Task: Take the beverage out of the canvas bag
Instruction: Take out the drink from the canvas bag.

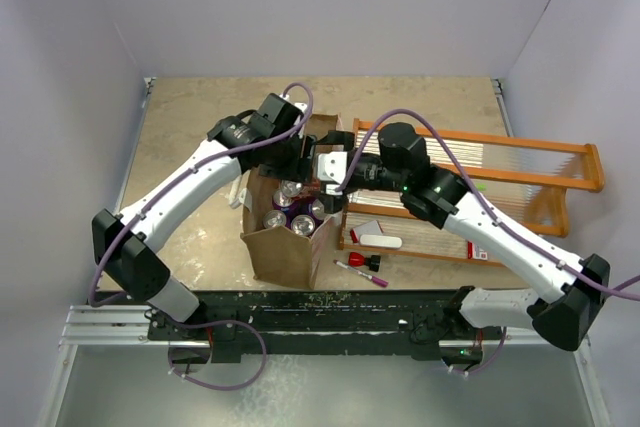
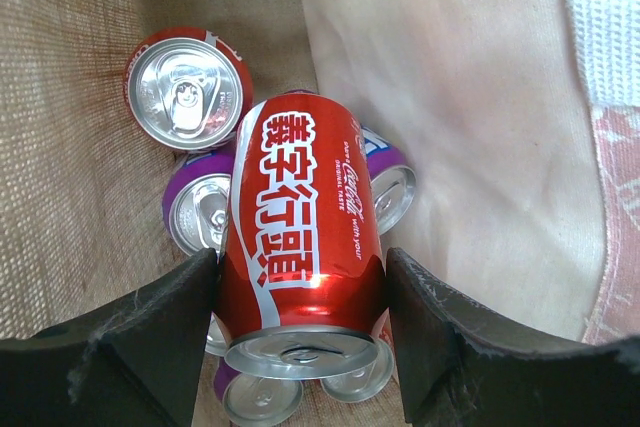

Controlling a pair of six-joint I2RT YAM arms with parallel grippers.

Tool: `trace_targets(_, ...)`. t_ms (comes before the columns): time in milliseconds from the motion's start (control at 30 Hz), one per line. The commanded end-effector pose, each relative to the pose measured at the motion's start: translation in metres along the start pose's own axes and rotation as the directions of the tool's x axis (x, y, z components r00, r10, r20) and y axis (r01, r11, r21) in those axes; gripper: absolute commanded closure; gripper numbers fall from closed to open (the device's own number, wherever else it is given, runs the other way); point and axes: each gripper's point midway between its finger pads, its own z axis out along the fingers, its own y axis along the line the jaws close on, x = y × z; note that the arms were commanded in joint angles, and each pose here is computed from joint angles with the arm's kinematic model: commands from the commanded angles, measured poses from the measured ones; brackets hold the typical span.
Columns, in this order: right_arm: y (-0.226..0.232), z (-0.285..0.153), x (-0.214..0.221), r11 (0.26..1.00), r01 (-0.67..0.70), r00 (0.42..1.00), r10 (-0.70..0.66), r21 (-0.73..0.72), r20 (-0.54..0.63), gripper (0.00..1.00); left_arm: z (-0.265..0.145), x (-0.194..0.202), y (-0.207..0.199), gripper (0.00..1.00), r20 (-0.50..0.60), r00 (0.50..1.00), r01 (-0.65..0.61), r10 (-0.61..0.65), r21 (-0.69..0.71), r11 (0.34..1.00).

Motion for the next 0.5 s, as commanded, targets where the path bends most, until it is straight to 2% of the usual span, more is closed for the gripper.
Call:
trace_targets(0, -0.009, 0.012, -0.014, 0.997, 0.047, 0.993, -0.053, 0.055, 0.109, 0.0, -0.033, -0.013, -0.004, 1.0, 0.093, 0.995, 0.026, -0.03, 0.038, 0.999)
trace_targets(467, 0.016, 0.008, 0.008, 0.998, -0.03, 0.994, 0.024, 0.057, 0.11, 0.0, -0.043, -0.007, 0.005, 1.0, 0.103, 0.994, 0.04, -0.042, 0.023, 0.999)
